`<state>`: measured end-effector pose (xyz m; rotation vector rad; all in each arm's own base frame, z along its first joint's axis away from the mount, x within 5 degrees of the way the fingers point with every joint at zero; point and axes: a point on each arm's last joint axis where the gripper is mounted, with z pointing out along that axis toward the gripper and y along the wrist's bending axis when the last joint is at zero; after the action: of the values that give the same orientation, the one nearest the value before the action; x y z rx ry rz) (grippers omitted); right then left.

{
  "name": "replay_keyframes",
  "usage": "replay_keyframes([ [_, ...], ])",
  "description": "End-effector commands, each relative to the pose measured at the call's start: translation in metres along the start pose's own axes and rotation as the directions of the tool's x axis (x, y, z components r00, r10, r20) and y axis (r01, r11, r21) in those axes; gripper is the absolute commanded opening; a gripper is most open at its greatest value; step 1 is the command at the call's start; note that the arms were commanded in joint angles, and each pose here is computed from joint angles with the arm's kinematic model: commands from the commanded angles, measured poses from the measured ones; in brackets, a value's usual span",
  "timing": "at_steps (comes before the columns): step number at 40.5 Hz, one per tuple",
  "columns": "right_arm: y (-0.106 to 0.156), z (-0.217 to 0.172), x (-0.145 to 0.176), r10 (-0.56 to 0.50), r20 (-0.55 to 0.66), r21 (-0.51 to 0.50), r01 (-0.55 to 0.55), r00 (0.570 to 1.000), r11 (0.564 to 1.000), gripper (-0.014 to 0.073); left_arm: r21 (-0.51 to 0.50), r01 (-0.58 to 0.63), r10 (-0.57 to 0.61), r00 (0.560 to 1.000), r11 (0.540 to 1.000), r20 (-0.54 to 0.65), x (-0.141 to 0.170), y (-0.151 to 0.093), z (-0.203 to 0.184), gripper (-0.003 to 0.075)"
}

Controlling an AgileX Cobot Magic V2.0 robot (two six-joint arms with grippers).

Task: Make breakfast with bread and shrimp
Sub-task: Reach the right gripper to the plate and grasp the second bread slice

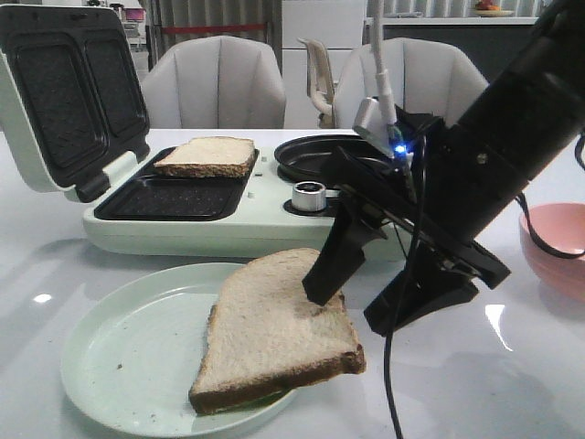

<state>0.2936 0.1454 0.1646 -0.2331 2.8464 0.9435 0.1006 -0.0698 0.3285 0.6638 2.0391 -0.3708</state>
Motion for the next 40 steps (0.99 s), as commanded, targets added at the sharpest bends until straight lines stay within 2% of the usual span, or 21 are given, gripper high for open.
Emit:
replay_keyframes([
  [1, 0.016, -0.009, -0.007, -0.019, 0.048, -0.050, 0.022, 0.999, 0.999, 0.0505, 0.002, 0.008, -0.008, 0.994, 1.000, 0.109, -0.014, 0.000, -0.006, 0.0425],
  [16, 0.023, 0.007, -0.006, -0.036, 0.062, -0.027, 0.038, 0.997, 0.999, 0.0497, 0.002, 0.008, -0.008, 0.994, 1.000, 0.109, -0.014, 0.000, -0.006, 0.0425],
  [19, 0.024, 0.007, -0.006, -0.036, 0.060, -0.028, 0.038, 0.998, 0.999, 0.0451, 0.002, 0.008, -0.008, 0.994, 1.000, 0.109, -0.014, 0.000, -0.006, 0.0425],
  [28, 0.026, 0.004, -0.006, -0.041, 0.066, -0.032, 0.043, 0.997, 0.999, 0.0236, 0.001, 0.007, -0.007, 0.994, 1.000, 0.109, -0.014, 0.000, -0.006, 0.0425],
  [40, 0.036, -0.012, -0.005, -0.076, 0.111, -0.042, 0.081, 0.991, 0.996, 0.0092, 0.001, 0.007, -0.007, 0.994, 1.000, 0.109, -0.014, 0.000, -0.006, 0.0425],
])
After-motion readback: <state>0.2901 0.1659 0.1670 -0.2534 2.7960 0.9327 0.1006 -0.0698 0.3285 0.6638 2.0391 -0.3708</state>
